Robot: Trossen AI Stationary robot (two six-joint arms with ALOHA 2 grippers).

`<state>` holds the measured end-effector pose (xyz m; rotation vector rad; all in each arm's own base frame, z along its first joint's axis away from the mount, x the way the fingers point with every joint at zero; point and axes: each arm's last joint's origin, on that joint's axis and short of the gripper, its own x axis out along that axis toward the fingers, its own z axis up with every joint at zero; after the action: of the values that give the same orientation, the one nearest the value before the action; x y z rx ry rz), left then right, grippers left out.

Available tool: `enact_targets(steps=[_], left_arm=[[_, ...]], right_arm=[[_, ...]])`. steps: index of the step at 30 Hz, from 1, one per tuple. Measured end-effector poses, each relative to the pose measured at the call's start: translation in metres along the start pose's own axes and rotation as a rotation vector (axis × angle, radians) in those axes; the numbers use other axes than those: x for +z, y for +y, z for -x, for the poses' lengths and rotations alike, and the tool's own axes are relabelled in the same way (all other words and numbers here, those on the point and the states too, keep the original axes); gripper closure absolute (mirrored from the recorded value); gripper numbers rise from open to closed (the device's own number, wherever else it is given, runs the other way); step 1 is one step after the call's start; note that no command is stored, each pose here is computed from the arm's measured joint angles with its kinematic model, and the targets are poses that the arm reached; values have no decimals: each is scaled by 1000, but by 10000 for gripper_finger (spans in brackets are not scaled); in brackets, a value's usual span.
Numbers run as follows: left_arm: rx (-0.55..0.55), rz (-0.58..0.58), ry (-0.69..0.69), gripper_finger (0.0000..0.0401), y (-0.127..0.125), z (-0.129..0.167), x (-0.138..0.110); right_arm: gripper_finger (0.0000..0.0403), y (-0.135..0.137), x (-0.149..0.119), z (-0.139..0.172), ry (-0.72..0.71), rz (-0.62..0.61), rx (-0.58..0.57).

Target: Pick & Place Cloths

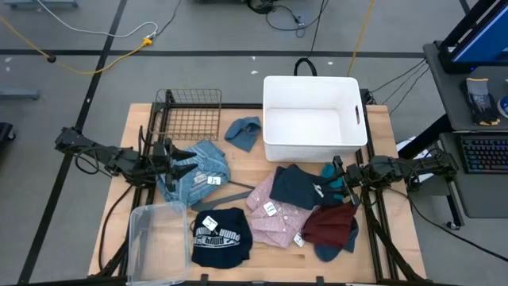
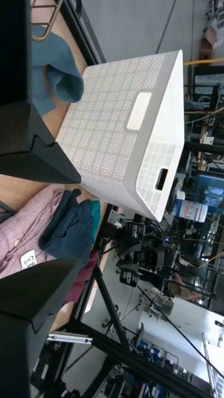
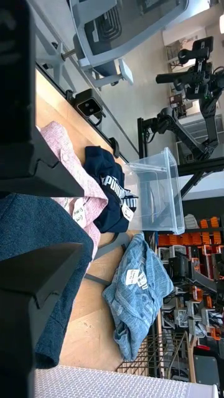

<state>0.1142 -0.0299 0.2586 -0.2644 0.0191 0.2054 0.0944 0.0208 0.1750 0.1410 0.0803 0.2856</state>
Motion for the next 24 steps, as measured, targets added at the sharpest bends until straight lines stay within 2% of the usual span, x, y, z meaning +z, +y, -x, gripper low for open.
enact_targets(steps=[10,16,24], left_arm=[[0,0,0,192,0,0,0],[0,0,0,192,0,0,0],[0,0,0,192,0,0,0]], right_arm=[[282,0,0,0,0,0,0],[282,-2,0,0,-13,0,-83],[282,-2,0,0,-12,10,-82]])
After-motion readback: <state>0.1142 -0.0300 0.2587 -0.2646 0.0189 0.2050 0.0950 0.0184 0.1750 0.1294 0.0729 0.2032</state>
